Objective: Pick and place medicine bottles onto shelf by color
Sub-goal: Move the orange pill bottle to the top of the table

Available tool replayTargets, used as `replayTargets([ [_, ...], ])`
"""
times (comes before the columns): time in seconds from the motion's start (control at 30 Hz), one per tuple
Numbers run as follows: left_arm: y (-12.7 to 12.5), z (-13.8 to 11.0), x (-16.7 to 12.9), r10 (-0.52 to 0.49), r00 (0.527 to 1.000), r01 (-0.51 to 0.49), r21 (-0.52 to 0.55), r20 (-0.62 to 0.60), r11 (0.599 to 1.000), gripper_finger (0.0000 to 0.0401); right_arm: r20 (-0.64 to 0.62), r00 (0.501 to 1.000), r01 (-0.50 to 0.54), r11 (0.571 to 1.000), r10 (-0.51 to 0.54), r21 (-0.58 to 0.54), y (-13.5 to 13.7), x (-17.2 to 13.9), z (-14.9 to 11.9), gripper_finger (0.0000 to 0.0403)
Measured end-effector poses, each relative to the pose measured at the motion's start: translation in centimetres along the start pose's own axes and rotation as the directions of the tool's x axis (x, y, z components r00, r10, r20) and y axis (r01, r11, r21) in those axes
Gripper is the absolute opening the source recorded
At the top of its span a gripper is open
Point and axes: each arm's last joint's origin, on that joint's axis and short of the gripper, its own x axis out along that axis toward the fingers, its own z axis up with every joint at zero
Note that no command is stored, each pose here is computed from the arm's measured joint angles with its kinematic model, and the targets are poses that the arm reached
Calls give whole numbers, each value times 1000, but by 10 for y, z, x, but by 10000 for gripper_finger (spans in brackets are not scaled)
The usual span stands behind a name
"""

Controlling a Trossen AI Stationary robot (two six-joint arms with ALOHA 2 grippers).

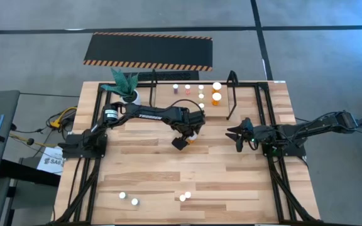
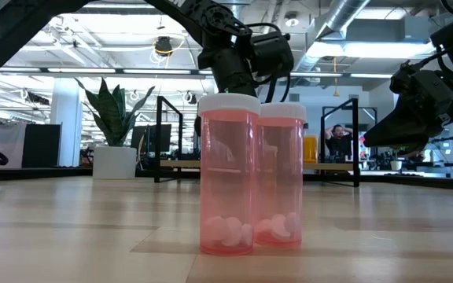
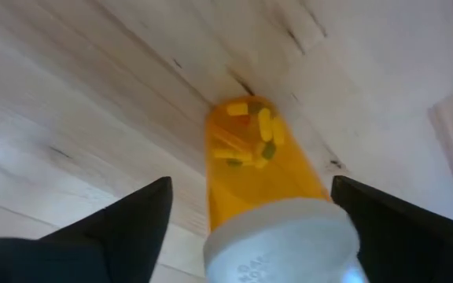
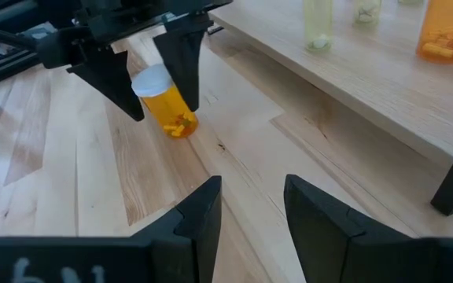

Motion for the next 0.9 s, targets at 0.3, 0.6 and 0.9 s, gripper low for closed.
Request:
replayTargets([
  [0.3, 0, 0, 0, 1, 1000, -1, 1, -4, 1000, 220, 0, 1000, 0, 1000, 0, 0, 0, 0, 0, 162],
  [0.6, -3, -3, 0, -28, 999, 27, -4, -32, 1000, 172, 0, 1000, 0, 1000, 0, 0, 0, 0, 0, 162],
  [0.9, -7, -6, 0, -74, 996, 73, -27, -58, 997, 187, 0, 1000, 0, 1000, 0, 0, 0, 0, 0, 162],
])
